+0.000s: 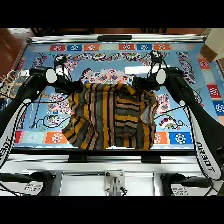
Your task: Fold the shirts.
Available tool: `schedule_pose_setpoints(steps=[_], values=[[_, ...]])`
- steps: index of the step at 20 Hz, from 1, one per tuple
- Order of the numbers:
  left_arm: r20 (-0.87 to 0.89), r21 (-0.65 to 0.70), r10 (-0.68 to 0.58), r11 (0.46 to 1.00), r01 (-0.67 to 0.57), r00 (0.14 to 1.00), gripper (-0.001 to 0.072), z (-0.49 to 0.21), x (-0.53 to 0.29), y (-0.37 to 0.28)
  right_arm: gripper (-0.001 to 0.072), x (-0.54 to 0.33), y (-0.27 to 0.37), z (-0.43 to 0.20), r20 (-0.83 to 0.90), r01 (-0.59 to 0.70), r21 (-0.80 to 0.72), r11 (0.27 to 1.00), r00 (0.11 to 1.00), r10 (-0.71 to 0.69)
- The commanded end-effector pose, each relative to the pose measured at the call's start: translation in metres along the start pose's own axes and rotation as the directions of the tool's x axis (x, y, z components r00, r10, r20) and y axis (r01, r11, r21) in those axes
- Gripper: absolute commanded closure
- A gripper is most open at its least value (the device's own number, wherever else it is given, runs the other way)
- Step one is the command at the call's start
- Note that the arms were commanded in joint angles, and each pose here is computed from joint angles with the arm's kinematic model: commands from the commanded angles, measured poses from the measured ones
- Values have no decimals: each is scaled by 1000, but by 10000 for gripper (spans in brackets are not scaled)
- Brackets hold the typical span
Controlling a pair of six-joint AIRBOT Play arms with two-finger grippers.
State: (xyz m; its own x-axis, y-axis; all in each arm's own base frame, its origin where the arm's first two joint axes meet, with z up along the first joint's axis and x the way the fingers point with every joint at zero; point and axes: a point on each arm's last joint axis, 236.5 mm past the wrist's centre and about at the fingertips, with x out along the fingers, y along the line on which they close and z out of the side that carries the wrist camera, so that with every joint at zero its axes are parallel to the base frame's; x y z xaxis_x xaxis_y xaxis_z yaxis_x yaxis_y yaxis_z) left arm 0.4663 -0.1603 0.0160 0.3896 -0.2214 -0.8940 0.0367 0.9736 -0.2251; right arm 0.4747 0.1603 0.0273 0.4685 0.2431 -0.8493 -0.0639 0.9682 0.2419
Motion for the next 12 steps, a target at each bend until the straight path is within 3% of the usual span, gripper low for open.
schedule_pose_setpoints(steps=[1,3,5,9,12], values=[[-99,156,-52,985,67,994,149,-13,-13,-18,209,-34,-34,-15,-56,143,-170,975,986,-154],[-178,344,-51,932,111,983,149,-26,-35,-32,209,-76,-79,-14,-33,327,-302,895,935,-353],[-194,370,-57,920,127,979,149,-30,-47,-45,209,-113,-112,-15,-33,418,-279,864,896,-444],[-266,411,-45,898,155,963,148,-54,-45,-61,209,-125,-114,-74,-229,212,-94,973,946,-228],[-302,426,-37,889,169,953,148,-63,-41,-62,209,-104,-102,-161,-427,7,-2,1000,904,-8]])
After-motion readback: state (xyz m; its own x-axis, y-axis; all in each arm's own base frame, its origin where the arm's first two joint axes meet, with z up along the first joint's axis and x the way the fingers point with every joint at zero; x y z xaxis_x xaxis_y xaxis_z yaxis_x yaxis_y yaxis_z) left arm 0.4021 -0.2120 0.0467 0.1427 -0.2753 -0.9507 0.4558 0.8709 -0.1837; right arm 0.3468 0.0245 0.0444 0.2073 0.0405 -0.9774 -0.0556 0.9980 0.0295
